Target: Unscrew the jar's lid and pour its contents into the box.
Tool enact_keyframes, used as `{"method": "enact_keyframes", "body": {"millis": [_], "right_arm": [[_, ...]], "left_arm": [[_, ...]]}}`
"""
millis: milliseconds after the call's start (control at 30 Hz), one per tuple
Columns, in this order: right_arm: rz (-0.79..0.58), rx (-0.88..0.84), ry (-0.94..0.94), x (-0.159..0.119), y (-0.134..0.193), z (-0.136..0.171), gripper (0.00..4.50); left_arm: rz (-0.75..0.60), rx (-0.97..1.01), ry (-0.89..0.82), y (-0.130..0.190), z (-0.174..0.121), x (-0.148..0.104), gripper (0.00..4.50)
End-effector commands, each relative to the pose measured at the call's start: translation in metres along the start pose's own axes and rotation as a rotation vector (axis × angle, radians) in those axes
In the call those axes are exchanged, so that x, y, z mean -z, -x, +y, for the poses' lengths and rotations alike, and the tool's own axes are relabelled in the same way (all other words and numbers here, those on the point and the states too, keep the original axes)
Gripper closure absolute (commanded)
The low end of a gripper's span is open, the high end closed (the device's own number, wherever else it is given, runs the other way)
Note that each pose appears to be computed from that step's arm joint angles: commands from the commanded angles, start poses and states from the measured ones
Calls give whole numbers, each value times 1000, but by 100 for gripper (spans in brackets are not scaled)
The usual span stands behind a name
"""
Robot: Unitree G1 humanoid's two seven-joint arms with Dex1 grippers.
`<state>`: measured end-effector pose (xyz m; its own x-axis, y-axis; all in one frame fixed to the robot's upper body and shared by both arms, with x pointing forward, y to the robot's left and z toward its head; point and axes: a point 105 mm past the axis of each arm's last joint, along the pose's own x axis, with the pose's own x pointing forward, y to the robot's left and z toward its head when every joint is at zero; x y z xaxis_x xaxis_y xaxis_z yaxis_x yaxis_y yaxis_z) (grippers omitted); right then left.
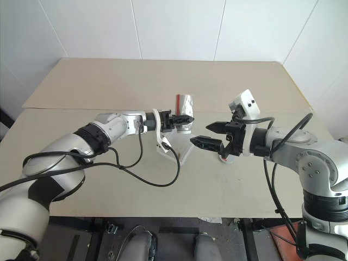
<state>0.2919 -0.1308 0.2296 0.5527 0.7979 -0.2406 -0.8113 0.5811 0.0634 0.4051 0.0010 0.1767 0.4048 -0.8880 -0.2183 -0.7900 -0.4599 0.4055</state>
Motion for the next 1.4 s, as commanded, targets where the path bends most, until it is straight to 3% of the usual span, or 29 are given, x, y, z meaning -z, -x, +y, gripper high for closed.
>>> {"method": "enact_keyframes", "body": {"millis": [33, 200, 300, 467, 533, 667, 833, 933, 1200, 1400], "right_arm": [[-77, -2, 52, -21, 10, 7, 3], [-72, 3, 51, -18, 9, 9, 3], [-80, 2, 50, -20, 9, 8, 3], [-99, -9, 47, -21, 11, 7, 3], [-111, -11, 43, -21, 12, 6, 3], [-143, -6, 26, -22, 10, 3, 3], [-165, -9, 19, -23, 9, 2, 3], [-173, -12, 16, -23, 8, 3, 3], [-186, -24, 10, -23, 5, 7, 3], [-182, -22, 14, -21, 5, 9, 0]], "left_arm": [[31, -32, -21, 1, 8, 16, 255], [131, -16, 111, 7, 4, 29, 255], [211, -51, 320, 13, 5, 39, 255], [442, -107, 960, 43, -6, 62, 255], [475, -126, 1175, 55, -10, 62, 255], [650, -182, 1890, 85, -37, 59, 255], [764, -389, 2324, 110, -53, 40, 255], [779, -447, 2423, 114, -58, 26, 255], [748, -504, 2428, 108, -61, -14, 255], [802, -482, 2443, 111, -68, -23, 65]]}}
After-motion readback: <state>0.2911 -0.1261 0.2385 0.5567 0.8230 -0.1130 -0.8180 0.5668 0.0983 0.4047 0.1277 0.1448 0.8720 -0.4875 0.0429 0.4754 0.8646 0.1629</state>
